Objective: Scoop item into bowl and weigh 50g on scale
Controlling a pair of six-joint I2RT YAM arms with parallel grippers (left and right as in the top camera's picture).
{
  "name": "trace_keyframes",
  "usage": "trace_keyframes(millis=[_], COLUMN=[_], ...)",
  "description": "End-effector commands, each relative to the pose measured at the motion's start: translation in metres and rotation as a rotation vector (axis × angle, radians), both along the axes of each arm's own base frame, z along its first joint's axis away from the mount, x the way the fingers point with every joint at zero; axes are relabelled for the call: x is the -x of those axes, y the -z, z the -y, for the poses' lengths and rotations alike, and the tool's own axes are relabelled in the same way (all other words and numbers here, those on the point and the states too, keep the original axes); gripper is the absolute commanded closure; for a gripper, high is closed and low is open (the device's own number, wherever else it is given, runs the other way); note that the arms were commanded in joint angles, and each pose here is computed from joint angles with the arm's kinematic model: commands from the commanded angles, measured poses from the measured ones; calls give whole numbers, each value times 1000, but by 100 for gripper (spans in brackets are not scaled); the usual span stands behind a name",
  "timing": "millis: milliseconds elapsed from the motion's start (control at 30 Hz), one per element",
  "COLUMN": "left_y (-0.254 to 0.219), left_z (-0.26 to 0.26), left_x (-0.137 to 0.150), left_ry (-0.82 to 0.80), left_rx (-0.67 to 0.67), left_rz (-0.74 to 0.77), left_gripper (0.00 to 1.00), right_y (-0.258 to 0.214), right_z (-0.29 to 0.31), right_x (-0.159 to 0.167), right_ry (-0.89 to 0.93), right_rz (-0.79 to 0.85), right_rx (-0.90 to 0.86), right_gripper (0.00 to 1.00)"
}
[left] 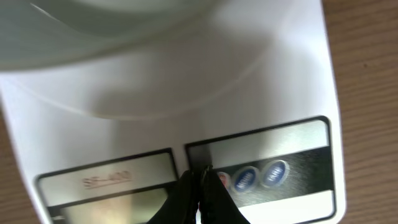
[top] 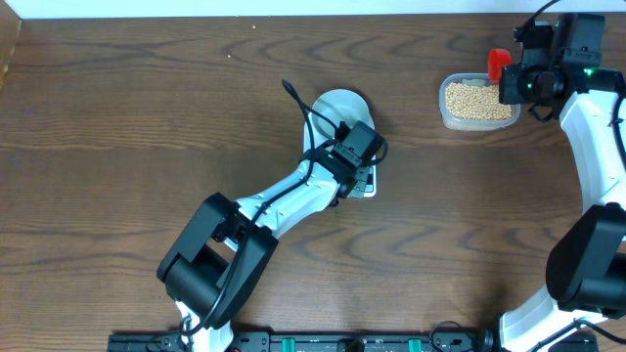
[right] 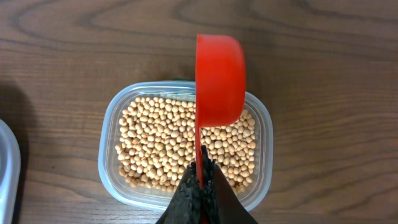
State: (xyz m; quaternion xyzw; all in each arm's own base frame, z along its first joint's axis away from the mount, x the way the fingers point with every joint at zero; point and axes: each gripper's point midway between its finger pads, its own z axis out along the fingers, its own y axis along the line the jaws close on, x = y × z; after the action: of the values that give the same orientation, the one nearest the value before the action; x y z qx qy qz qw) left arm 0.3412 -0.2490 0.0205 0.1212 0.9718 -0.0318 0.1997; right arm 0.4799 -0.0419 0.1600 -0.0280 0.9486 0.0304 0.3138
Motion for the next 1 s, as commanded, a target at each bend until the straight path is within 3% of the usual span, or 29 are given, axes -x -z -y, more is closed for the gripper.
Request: trace_keyframes(millis=[0, 400, 967], left_y=[-23, -86, -36], left_z=[-9, -3, 4], left_x=[-6, -13, -6], left_ry=[0, -3, 23], left_rx=[-7, 98, 66], left_rz=[58, 187, 75], left_gripper=[93, 93, 92], right_y=[-14, -14, -14], right_z=[5, 5, 5], right_x=[-2, -2, -1], right_ry=[-1, -2, -1], right_rz=[34, 34, 31], right_rx=[18, 17, 17], right_gripper=[99, 99, 99])
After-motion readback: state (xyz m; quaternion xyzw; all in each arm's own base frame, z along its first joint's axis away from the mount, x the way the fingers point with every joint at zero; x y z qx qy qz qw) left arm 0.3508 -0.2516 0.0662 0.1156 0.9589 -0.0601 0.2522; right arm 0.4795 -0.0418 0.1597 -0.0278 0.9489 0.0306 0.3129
